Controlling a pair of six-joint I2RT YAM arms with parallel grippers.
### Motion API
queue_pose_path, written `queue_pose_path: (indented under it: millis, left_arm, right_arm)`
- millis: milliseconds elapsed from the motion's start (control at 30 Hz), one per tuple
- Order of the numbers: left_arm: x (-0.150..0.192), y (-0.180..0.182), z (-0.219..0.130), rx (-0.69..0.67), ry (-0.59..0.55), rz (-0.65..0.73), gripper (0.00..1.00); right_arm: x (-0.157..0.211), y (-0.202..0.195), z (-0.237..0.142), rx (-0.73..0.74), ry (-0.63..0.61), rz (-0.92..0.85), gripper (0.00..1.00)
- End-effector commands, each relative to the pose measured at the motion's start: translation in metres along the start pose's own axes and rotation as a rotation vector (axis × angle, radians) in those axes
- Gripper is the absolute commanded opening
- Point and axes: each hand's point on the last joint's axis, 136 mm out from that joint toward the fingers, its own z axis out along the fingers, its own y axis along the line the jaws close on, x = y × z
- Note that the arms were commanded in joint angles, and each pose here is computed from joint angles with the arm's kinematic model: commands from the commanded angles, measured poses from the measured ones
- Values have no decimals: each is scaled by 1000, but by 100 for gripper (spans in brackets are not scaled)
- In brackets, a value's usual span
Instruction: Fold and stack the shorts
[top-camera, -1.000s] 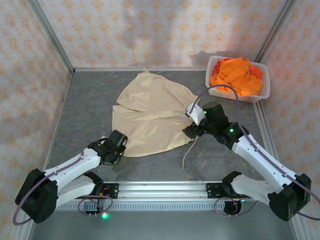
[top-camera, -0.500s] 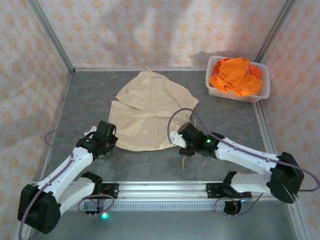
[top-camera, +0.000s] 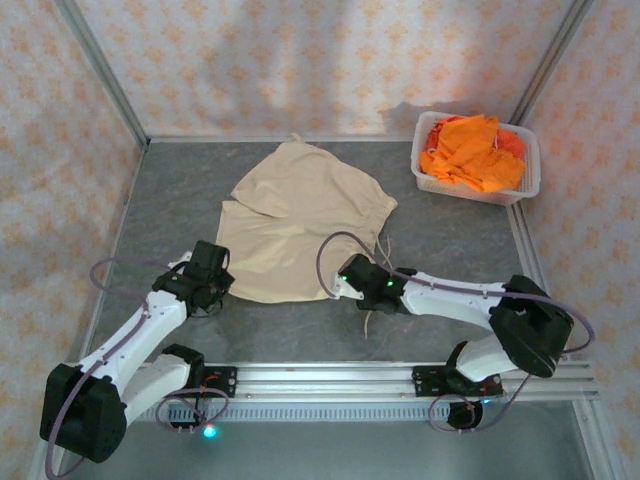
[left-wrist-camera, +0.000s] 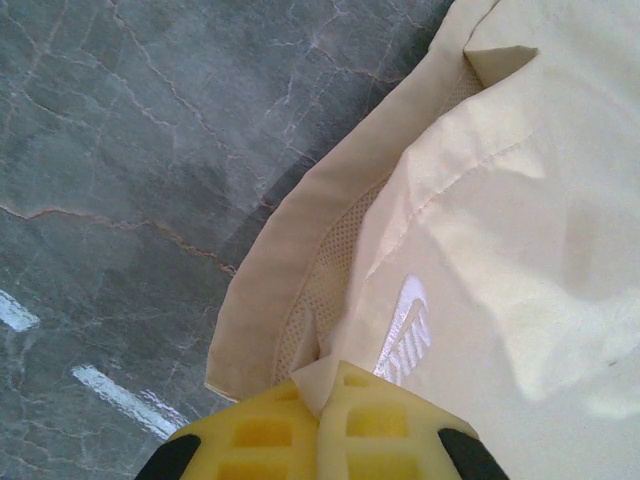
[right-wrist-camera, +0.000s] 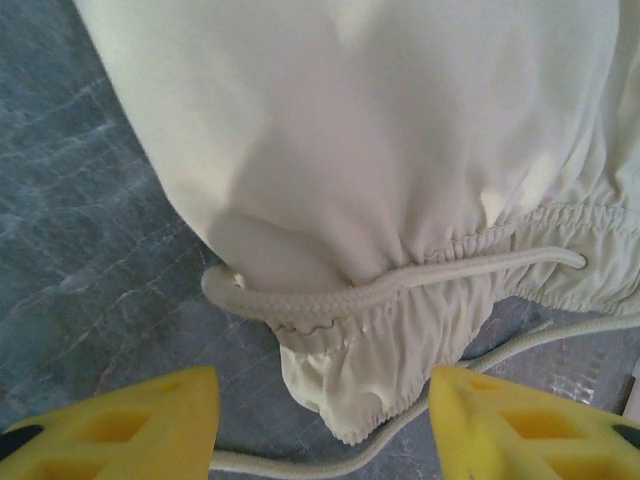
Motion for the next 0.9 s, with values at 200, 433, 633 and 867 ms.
queue_pose_path:
  millis: [200, 433, 633, 867]
  left_arm:
    - [-5, 2, 0, -5, -15, 1, 0]
    - [-20, -2, -15, 3, -67, 1, 0]
    - [-54, -8, -58, 9, -180, 37, 0]
    - [-95, -18, -113, 2, -298, 87, 0]
  right_arm:
    - [7, -7, 22, 62, 68, -9, 33]
    - [1, -18, 21, 92, 72, 4, 0]
    - [-20, -32, -22, 62, -56, 51, 0]
    - [-38, -19, -89, -124, -188, 98, 0]
